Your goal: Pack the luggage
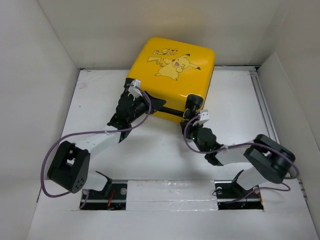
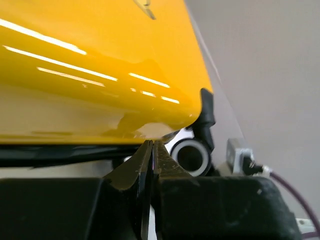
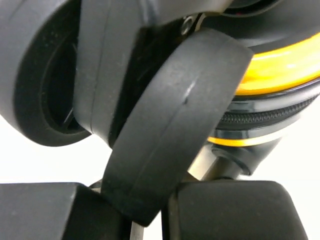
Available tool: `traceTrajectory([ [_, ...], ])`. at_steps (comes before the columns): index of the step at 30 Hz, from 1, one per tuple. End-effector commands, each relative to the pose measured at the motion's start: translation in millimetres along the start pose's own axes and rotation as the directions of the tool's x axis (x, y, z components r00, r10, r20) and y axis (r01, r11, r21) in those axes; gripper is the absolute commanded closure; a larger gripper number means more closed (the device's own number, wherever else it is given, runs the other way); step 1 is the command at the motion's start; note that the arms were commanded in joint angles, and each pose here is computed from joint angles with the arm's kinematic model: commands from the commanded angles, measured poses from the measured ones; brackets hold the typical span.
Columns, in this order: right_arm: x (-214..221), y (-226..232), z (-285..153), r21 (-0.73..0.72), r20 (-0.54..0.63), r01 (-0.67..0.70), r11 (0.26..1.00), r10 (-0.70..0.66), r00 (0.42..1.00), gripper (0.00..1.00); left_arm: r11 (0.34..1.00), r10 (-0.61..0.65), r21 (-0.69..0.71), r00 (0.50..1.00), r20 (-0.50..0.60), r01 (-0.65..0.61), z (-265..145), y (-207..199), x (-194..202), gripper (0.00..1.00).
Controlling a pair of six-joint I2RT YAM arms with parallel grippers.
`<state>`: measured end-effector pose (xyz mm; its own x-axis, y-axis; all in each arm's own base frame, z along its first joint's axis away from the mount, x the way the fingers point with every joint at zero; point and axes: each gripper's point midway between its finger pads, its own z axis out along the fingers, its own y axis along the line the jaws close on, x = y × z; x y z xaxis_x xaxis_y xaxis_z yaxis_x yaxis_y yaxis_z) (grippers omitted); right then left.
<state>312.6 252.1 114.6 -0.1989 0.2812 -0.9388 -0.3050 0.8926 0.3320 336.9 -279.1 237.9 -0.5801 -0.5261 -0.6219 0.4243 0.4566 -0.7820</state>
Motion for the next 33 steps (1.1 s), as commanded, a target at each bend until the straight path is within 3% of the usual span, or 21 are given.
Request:
traceTrajectory([
  [1,-55,-43,5,0.039,0.08,-0.085,0.996,0.082,0.993,1.0,0.999,0.027,-0.023,0.997,0.07,-0.025,-7,-3,-16,1.0],
  [2,-60,-50,2,0.036,0.079,-0.098,0.995,0.095,0.992,1.0,0.998,0.043,-0.041,0.994,0.098,-0.039,-13,-4,-22,1.0],
  [3,-78,-52,-2,0.016,0.11,-0.132,0.991,0.129,0.985,1.0,0.997,0.039,-0.075,0.994,0.105,-0.032,-17,2,-22,0.91],
  [5,-99,-69,-2,0.01,0.121,-0.133,0.991,0.131,0.984,1.0,0.995,0.058,-0.089,0.985,0.166,-0.043,-28,-1,-36,0.59],
  [6,-116,-72,-5,0.003,0.148,-0.135,0.991,0.133,0.98,1.0,0.994,0.055,-0.101,0.986,0.155,-0.039,-33,2,-32,0.34],
  [9,-147,-99,-7,0.025,0.173,-0.142,0.99,0.136,0.976,1.0,0.993,0.063,-0.108,0.976,0.209,-0.041,-48,-11,-47,0.17],
  [12,-176,-127,-11,0.045,0.19,-0.137,0.99,0.126,0.974,1.0,0.99,0.08,-0.129,0.964,0.255,-0.048,-68,-14,-53,0.14],
  [15,-174,-146,-12,0.052,0.157,-0.185,0.981,0.175,0.972,1.0,0.967,0.096,-0.255,0.96,0.263,-0.026,-84,14,-47,0.09],
  [17,-154,-149,-13,0.051,0.134,-0.228,0.972,0.22,0.966,1.0,0.94,0.113,-0.342,0.958,0.262,-0.018,-94,33,-45,0.05],
  [18,-159,-140,-14,0.005,0.176,-0.224,0.975,0.22,0.96,1.0,0.927,0.115,-0.375,0.96,0.257,-0.011,-96,43,-41,0.03],
  [19,-131,-138,-18,0.009,0.149,-0.25,0.968,0.246,0.958,1.0,0.915,0.112,-0.403,0.961,0.253,-0.001,-96,56,-44,0.01],
  [21,-117,-124,-23,-0.057,0.176,-0.268,0.962,0.274,0.945,1.0,0.911,0.098,-0.412,0.978,0.182,-0.015,-86,66,-29,0.01],
  [23,-113,-118,-24,-0.09,0.182,-0.272,0.958,0.284,0.941,0.86,0.921,0.084,-0.389,0.985,0.148,-0.02,-77,66,-23,0.01],
  [24,-109,-120,-22,-0.087,0.177,-0.274,0.958,0.285,0.942,0.69,0.932,0.088,-0.363,0.983,0.159,-0.024,-70,60,-28,0.01],
  [27,-100,-126,-22,-0.073,0.171,-0.287,0.955,0.296,0.94,0.48,0.957,0.073,-0.29,0.987,0.143,-0.029,-55,51,-26,0.01],
  [33,-106,-137,-16,-0.068,0.203,-0.251,0.965,0.26,0.944,0.35,0.974,0.059,-0.225,0.994,0.087,-0.038,-36,46,-18,0.01],
])
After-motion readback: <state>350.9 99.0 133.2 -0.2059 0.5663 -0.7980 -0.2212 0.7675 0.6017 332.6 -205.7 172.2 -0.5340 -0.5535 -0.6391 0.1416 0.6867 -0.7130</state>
